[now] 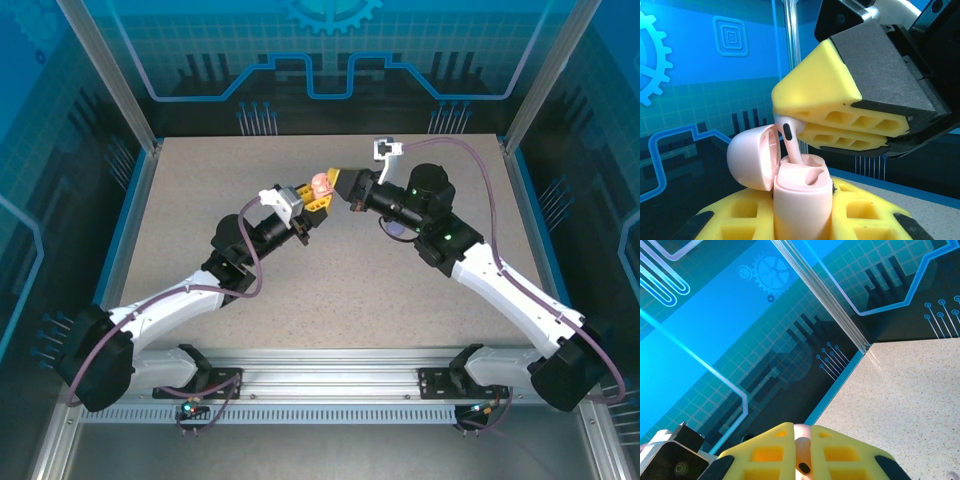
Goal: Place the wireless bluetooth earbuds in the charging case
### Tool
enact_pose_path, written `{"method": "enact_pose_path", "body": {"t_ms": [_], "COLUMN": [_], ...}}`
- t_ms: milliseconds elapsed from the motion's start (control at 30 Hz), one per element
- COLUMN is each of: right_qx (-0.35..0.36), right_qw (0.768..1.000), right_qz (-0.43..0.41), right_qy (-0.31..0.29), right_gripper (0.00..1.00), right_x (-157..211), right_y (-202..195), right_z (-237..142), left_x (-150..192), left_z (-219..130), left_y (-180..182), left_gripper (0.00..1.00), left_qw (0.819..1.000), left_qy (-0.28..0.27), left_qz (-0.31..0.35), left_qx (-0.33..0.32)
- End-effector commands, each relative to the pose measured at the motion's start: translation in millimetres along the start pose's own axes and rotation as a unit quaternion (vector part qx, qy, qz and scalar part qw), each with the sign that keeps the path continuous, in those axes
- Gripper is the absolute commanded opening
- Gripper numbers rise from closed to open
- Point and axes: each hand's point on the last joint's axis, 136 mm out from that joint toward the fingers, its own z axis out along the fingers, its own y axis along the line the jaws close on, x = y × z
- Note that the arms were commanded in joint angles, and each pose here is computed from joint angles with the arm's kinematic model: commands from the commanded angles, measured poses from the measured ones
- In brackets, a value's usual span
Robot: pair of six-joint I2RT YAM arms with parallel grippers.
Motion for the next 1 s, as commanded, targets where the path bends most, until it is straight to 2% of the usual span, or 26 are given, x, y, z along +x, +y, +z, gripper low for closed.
{"method": "enact_pose_path", "body": {"t_ms": [0, 600, 767, 900, 967], "right_qx": [-0.016, 0.002, 0.034, 0.045, 0.042], "right_qw": [0.999, 0.998, 0.997, 0.997, 0.998], "right_qz": [0.002, -0.003, -0.004, -0.004, -0.005], "right_qy": [0.039, 0.067, 0.065, 0.057, 0.056], "right_gripper": [0.1, 0.09, 0.09, 0.17, 0.26], "right_x": [16, 34, 34, 29, 27], "right_y": [9, -1, -13, -16, -14], "right_z": [3, -12, -12, -11, -10], "left_x": [-46, -46, -48, -46, -46], "left_z": [1, 3, 3, 3, 3], "left_y": [1, 3, 2, 2, 1], "left_gripper": [0.0, 0.0, 0.0, 0.0, 0.0], "left_qw": [0.998, 0.998, 0.998, 0.998, 0.998], "left_qy": [-0.065, -0.065, -0.067, -0.064, -0.063], "left_qz": [0.02, 0.024, 0.022, 0.02, 0.019], "left_qx": [-0.004, -0.009, -0.007, -0.005, -0.002]}}
